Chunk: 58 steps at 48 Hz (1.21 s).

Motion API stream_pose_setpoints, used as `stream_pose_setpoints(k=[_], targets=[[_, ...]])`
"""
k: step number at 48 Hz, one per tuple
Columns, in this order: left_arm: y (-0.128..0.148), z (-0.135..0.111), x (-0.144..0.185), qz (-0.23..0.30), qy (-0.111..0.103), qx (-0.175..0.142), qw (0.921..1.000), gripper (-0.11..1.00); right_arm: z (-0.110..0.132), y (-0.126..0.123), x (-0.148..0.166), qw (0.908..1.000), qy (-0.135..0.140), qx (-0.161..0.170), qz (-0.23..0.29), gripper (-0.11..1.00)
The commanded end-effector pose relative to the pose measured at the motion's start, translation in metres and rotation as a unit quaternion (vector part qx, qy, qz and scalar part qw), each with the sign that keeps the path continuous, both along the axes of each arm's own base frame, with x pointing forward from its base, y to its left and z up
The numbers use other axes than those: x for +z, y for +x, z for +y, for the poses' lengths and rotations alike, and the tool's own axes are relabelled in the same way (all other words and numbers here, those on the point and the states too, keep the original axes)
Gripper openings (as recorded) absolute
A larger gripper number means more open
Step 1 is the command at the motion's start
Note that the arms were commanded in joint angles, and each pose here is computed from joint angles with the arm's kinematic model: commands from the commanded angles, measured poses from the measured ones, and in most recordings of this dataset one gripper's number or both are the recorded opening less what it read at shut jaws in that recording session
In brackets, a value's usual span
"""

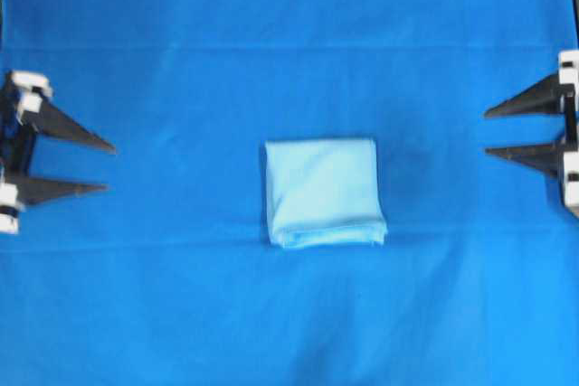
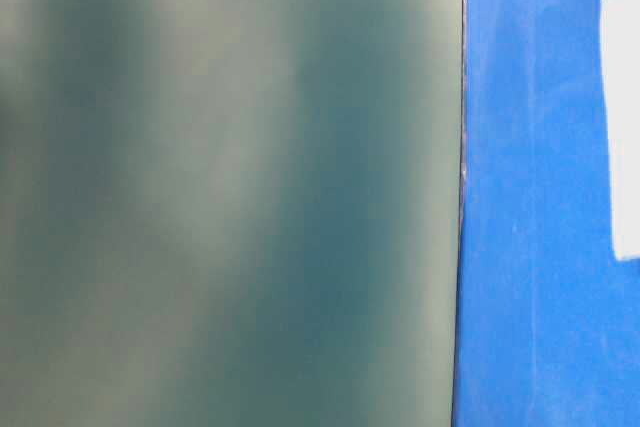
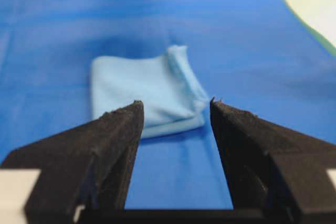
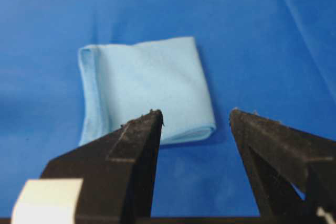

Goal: Fold the light blue towel.

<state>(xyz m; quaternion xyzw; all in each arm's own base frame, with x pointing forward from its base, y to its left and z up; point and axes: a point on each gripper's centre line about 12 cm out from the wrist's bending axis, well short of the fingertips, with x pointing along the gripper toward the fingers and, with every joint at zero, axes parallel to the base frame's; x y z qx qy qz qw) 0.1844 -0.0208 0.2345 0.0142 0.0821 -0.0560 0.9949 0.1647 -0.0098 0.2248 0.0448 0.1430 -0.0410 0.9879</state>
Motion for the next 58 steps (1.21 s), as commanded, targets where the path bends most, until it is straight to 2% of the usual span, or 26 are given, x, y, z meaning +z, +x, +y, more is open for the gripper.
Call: stream_pose_setpoints(k=[1,7,13,24,58], targets=[[-0.008,0.006,-0.003,-0.012,0.000,0.013,0.9998,0.47,-0.003,-0.002,-0.002,0.9998,0.002,-0.009,-0.018,0.59],[-0.017,0.010,-0.012,-0.015,-0.001,0.024,0.9996,0.47,-0.011,-0.003,-0.010,0.9994,0.004,-0.031,-0.017,0.59],[-0.020,0.013,-0.017,-0.009,0.001,0.031,0.9995,0.47,-0.013,-0.003,-0.013,0.9992,0.003,-0.038,-0.013,0.59],[-0.021,0.013,-0.021,0.005,0.002,0.033,0.9994,0.47,-0.013,-0.003,-0.013,0.9992,0.003,-0.038,-0.012,0.59],[-0.021,0.013,-0.021,0.006,0.001,0.033,0.9994,0.47,-0.013,-0.003,-0.016,0.9993,0.005,-0.038,-0.006,0.59]])
